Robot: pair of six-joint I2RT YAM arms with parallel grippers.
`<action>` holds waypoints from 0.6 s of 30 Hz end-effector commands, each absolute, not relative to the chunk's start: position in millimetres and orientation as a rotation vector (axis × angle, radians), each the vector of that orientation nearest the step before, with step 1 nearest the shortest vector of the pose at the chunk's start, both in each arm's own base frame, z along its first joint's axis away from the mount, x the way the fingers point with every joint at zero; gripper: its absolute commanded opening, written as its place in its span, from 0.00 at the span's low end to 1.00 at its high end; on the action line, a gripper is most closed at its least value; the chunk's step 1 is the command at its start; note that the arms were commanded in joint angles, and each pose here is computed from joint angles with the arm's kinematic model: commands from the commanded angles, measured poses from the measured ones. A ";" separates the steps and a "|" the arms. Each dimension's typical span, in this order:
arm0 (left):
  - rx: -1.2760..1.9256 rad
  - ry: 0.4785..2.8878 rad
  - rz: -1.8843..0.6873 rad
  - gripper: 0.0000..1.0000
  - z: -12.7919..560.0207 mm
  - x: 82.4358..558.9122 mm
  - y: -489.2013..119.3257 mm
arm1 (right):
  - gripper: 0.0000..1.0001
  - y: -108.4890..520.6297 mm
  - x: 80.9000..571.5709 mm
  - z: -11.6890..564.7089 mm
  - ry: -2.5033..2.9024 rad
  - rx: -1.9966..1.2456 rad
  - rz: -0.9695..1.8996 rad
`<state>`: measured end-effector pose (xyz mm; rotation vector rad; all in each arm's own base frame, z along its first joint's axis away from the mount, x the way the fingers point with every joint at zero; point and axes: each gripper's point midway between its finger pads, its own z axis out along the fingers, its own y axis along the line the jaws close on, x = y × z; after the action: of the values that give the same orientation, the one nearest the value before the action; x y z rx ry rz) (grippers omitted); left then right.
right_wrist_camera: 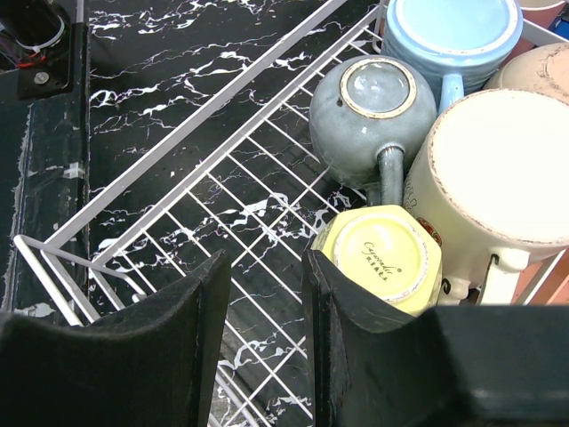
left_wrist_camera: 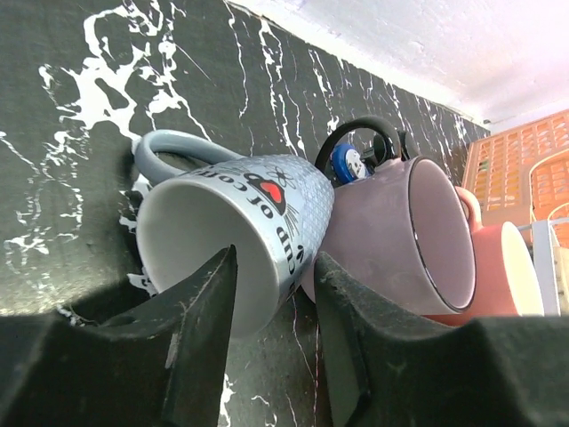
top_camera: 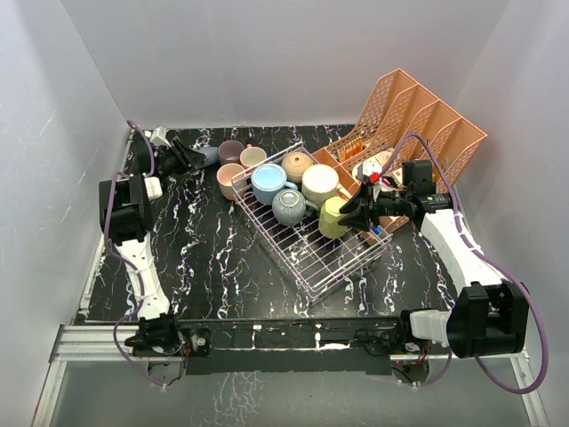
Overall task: Load the cups into the dish rack
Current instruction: Pick up the cup at the center of the board.
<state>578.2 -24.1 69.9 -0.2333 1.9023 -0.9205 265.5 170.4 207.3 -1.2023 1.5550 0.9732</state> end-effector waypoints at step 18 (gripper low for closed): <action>-0.267 1.649 -0.951 0.00 172.5 578.8 -6.1 | 0.40 169.6 267.9 217.2 1.502 -1.219 0.928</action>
<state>579.3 -27.5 73.5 -0.3052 1.8560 -0.9963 266.4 169.5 206.3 -1.2009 1.5614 0.9656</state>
